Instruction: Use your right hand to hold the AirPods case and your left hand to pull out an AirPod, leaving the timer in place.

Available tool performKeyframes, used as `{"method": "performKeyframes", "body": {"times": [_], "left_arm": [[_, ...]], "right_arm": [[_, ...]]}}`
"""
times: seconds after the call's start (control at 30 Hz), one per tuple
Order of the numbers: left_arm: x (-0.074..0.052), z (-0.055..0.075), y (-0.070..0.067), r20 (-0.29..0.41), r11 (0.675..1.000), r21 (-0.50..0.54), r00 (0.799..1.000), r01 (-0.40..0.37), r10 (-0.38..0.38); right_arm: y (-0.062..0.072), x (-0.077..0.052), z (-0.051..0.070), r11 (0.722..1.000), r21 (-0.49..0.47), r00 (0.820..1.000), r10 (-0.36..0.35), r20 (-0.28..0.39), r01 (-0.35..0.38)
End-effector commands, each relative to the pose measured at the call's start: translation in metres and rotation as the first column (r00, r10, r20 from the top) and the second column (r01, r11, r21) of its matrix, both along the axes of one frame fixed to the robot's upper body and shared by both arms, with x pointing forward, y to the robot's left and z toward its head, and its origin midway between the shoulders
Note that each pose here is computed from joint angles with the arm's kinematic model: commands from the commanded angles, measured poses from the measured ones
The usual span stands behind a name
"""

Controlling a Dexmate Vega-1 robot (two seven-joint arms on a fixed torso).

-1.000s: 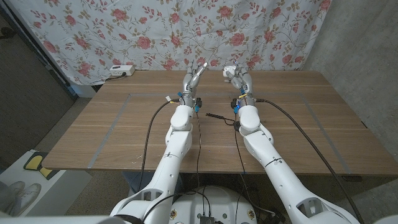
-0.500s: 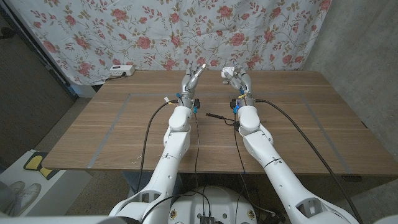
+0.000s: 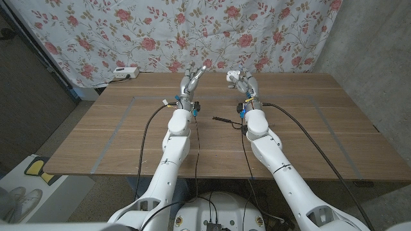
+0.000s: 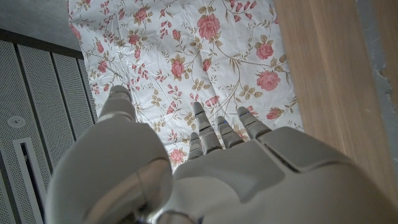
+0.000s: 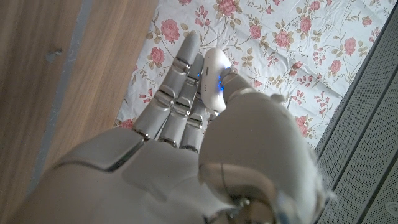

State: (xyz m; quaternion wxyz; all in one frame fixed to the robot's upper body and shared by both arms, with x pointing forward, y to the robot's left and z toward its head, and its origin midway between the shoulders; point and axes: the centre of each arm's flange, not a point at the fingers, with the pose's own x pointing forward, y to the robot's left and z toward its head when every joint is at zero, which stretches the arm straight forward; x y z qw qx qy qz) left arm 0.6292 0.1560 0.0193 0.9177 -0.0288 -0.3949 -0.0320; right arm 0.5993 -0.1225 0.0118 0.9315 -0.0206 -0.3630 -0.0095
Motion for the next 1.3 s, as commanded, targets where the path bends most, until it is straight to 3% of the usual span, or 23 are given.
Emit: {"method": "performKeyframes", "body": {"times": [0.03,0.1,0.43,0.5,1.2,1.3], "left_arm": [[-0.007,0.009,0.030,0.025,0.999,-0.011,0.999,-0.040,0.041],[-0.009,0.010,0.030,0.042,0.997,0.023,0.997,-0.067,0.066],[-0.010,0.016,0.039,0.051,0.998,0.057,0.999,0.000,-0.003],[-0.011,0.015,0.039,0.052,0.998,0.056,0.998,-0.028,0.025],[-0.015,0.014,0.031,0.054,0.996,0.085,0.999,-0.010,0.006],[-0.018,0.017,0.034,0.074,0.992,0.121,0.997,-0.044,0.035]], "right_arm": [[-0.003,-0.005,-0.003,0.999,-0.033,1.000,-0.002,-0.007,0.002],[-0.004,-0.006,-0.003,0.999,-0.035,1.000,-0.004,-0.007,0.004],[-0.003,-0.008,-0.003,0.998,-0.064,1.000,0.006,-0.002,-0.006],[-0.003,-0.008,-0.003,0.998,-0.067,1.000,0.004,-0.006,-0.005],[-0.008,-0.008,-0.004,0.997,-0.068,0.998,0.029,-0.054,-0.033],[-0.009,-0.008,-0.004,0.997,-0.066,0.998,0.032,-0.058,-0.036]]}}
